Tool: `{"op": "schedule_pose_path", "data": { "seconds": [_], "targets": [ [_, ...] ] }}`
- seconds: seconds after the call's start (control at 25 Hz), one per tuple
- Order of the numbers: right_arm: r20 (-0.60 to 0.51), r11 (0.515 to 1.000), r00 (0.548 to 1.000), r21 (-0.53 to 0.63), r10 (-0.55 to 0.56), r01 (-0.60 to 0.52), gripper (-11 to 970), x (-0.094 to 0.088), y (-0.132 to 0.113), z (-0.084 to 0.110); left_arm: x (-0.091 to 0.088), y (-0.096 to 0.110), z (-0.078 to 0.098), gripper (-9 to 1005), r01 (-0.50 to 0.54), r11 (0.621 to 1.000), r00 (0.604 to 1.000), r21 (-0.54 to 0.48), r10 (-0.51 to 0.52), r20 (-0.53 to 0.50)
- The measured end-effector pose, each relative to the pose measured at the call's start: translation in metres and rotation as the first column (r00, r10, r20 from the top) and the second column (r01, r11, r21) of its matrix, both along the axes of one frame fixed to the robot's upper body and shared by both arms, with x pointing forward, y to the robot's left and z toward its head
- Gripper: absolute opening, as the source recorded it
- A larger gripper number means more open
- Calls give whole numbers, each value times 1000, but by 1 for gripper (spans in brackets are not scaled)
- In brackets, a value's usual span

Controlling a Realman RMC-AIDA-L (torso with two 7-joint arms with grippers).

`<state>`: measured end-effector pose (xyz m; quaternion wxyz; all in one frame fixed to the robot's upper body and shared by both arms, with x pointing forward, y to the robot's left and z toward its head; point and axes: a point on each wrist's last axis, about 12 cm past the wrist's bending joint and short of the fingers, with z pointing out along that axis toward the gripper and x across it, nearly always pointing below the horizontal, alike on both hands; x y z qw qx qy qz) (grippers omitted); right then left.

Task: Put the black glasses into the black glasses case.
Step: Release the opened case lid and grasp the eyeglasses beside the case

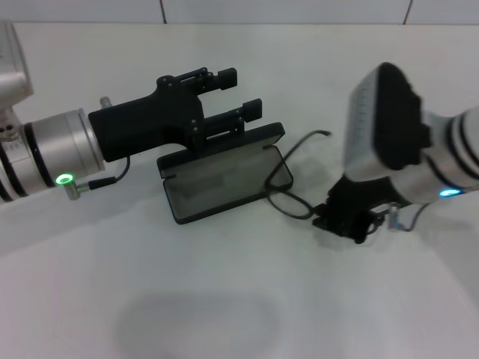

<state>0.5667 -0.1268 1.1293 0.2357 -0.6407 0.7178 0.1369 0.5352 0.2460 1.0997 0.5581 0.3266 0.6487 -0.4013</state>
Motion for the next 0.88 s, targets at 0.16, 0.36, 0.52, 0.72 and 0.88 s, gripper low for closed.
{"op": "schedule_pose_path", "data": {
  "seconds": [0.16,0.36,0.52,0.72,0.88],
  "targets": [
    [-17,995,1000,102,-20,21,113,-4,-26,10,-4,0,2,682,27,999,1000,-21,-27,2],
    [-40,945,998,325,40,-25,113,-18,-61,18,-9,-6,10,682,108,990,994,-87,-110,-19],
    [-8,878,997,475,75,-62,112,-27,-82,16,-12,-11,21,682,194,966,979,-174,-201,-27],
    [106,786,987,597,120,-160,112,-41,-95,1,-5,-18,30,682,255,938,951,-236,-287,-113],
    [166,756,974,615,153,-224,111,-47,-96,-8,7,-25,31,682,295,923,919,-249,-345,-192]
  ]
}}
